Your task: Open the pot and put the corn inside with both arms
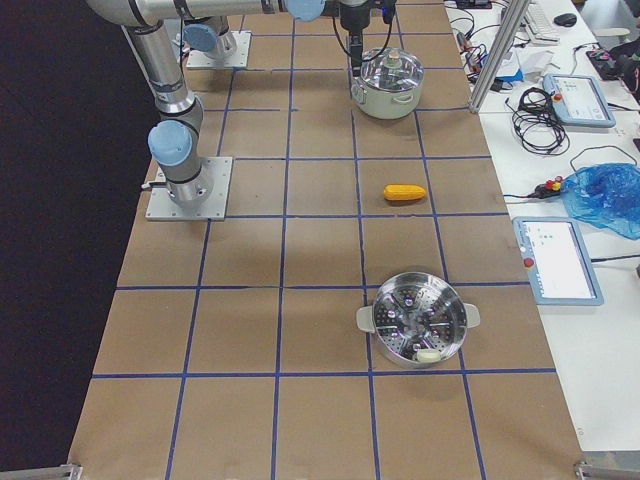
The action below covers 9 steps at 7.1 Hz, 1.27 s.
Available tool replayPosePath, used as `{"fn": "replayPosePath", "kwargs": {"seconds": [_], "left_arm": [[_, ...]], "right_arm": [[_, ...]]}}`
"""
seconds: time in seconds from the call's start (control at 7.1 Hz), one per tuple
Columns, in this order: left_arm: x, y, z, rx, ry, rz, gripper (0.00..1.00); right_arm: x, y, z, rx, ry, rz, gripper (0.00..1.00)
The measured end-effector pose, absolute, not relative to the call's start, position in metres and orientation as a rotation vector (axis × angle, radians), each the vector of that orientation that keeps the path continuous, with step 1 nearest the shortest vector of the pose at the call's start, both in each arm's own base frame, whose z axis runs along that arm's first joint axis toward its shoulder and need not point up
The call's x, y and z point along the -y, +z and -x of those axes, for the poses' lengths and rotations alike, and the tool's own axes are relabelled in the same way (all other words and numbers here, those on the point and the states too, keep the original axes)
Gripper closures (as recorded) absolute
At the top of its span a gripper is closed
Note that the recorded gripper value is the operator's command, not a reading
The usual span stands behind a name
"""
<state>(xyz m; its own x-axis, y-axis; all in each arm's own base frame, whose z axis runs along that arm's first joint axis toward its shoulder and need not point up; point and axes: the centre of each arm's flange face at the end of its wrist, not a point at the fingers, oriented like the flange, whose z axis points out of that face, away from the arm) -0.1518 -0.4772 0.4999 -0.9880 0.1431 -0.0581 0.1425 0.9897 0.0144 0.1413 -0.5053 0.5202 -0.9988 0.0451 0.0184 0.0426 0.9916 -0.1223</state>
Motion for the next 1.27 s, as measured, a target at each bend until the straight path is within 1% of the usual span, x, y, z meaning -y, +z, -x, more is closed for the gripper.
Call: {"fn": "replayPosePath", "kwargs": {"seconds": [0.28, 0.56, 0.99, 1.27], "left_arm": [[0.505, 0.501, 0.16, -3.106, -0.023, -0.182, 0.0], [0.551, 0.493, 0.193, -3.164, -0.039, -0.12, 0.0], [0.613, 0.444, 0.288, -3.19, -0.106, -0.075, 0.0], [0.63, 0.42, 0.313, -3.199, -0.142, -0.051, 0.0]], "right_arm": [[0.505, 0.52, -0.141, 3.114, 0.191, 0.068, 0.0], [0.505, 0.52, -0.141, 3.114, 0.191, 0.068, 0.0], [0.506, 0.521, -0.141, 3.114, 0.195, 0.068, 0.0], [0.524, 0.519, -0.128, 3.115, 0.198, 0.08, 0.01]]}}
